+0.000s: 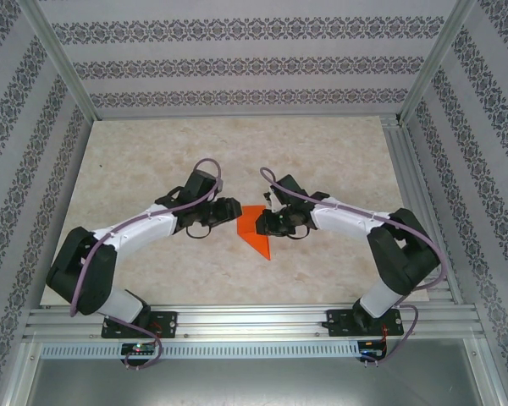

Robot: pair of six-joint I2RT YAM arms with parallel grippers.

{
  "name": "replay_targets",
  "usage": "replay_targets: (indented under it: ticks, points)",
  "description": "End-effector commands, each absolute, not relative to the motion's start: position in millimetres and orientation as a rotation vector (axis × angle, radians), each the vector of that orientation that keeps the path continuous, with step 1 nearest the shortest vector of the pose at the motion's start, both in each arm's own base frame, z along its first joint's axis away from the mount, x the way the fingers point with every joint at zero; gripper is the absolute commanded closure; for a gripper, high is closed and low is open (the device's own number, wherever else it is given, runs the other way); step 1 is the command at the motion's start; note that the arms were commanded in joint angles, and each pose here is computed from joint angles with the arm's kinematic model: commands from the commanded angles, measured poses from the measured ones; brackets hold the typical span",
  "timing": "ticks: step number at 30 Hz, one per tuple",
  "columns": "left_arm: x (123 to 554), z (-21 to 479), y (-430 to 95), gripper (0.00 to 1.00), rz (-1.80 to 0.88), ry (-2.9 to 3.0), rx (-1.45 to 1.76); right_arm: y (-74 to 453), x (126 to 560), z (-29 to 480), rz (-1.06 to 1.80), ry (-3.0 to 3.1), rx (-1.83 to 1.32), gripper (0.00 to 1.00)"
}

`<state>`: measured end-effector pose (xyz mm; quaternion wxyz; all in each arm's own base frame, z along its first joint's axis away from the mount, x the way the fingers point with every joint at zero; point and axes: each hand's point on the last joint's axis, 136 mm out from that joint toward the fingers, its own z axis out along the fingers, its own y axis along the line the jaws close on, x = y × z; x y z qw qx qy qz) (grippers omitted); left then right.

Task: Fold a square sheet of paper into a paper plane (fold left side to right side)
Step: Fourth fold the wing at the center of the table.

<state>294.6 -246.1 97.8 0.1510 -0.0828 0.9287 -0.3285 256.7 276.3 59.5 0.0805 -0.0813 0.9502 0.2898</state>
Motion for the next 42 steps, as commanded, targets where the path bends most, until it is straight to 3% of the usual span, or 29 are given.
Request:
replay_targets:
  ticks: [1,8,25,42]
  points:
    - [283,85,-241,0.47,-0.956,2.716,-0.270,275,268,55,0.850,2.826,-0.276,0.77]
    - [285,70,-254,0.43,-1.032,2.741,-0.279,266,272,39,0.773,2.865,-0.271,0.77]
    - [288,45,-279,0.54,-1.104,2.791,-0.281,259,273,27,0.698,2.912,-0.265,0.77]
    - [289,48,-291,0.78,-1.121,2.788,-0.255,259,275,28,0.688,2.904,-0.276,0.77]
